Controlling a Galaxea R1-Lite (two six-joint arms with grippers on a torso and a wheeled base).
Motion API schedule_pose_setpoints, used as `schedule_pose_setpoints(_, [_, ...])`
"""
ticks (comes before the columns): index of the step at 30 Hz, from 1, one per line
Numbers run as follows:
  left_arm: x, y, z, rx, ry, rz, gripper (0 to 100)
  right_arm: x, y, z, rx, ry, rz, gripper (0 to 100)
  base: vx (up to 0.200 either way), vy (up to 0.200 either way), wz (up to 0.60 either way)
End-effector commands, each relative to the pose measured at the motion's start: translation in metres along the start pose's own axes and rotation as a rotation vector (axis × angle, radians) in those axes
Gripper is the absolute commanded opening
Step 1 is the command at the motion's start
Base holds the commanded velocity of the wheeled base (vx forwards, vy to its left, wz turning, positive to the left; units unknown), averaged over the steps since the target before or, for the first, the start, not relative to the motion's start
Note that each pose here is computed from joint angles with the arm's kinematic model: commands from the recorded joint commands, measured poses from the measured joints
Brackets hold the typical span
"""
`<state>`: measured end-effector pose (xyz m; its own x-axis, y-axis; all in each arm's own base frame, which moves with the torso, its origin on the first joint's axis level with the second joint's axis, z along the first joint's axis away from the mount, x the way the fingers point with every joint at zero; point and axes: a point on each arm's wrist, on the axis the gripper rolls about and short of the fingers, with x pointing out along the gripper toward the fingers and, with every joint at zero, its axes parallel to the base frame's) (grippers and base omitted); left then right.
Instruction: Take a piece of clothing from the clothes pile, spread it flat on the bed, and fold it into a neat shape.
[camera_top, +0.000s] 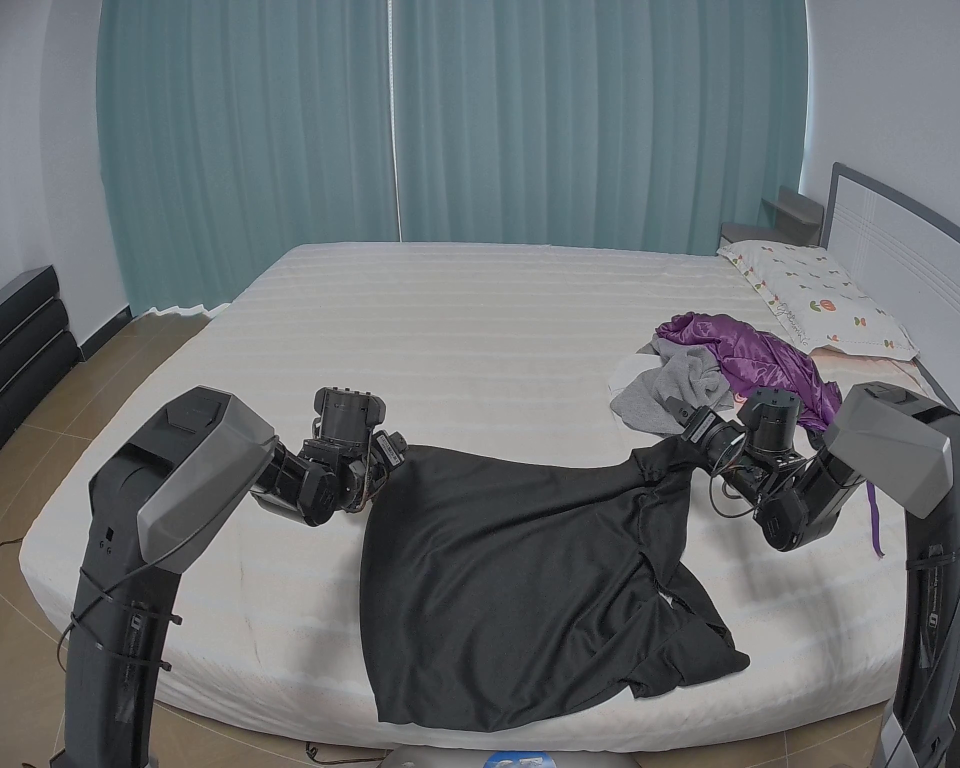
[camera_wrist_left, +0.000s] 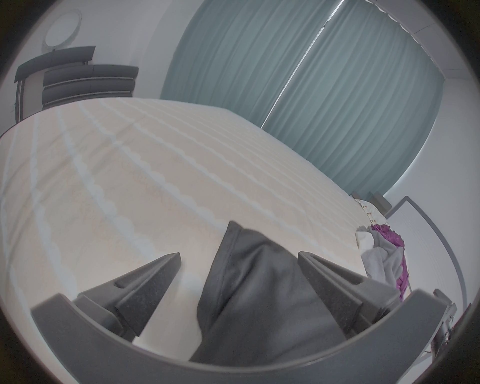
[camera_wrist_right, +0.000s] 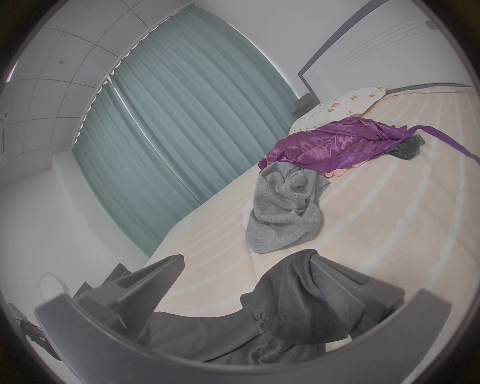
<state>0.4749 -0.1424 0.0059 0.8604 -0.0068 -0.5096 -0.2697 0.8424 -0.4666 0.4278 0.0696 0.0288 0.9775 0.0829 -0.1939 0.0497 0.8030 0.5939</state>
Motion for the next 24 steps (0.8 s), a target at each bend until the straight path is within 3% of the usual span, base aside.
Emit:
schedule_pose_setpoints(1, [-0.047, -0.002, 0.02, -0.049, 0.052, -0.052, 100, -0.018, 0.009, 0.032, 0.011, -0.031, 0.05, 100, 0.0, 0.0, 0.0])
schedule_pose_setpoints(8, [-0.092, 0.015, 0.018, -0.131, 0.177, -0.079, 100, -0.035, 0.015, 0.046, 0.067, -0.037, 0.061, 100, 0.0, 0.0, 0.0])
schedule_pose_setpoints(13, [-0.117, 0.032, 0.002, -0.174, 0.246, -0.069, 100, -0.043, -0.004, 0.017, 0.074, 0.152, -0.045, 100, 0.0, 0.0, 0.0])
schedule_pose_setpoints(16, [-0.125, 0.036, -0.006, -0.187, 0.256, -0.072, 100, -0.045, -0.007, 0.012, 0.073, 0.17, -0.057, 100, 0.0, 0.0, 0.0])
schedule_pose_setpoints(20, [-0.134, 0.045, -0.022, -0.183, 0.267, -0.08, 100, -0.052, -0.002, -0.01, 0.02, 0.245, -0.064, 100, 0.0, 0.0, 0.0])
schedule_pose_setpoints(24, [-0.145, 0.049, -0.044, -0.202, 0.288, -0.106, 100, -0.064, 0.011, -0.042, -0.103, 0.389, -0.089, 100, 0.0, 0.0, 0.0])
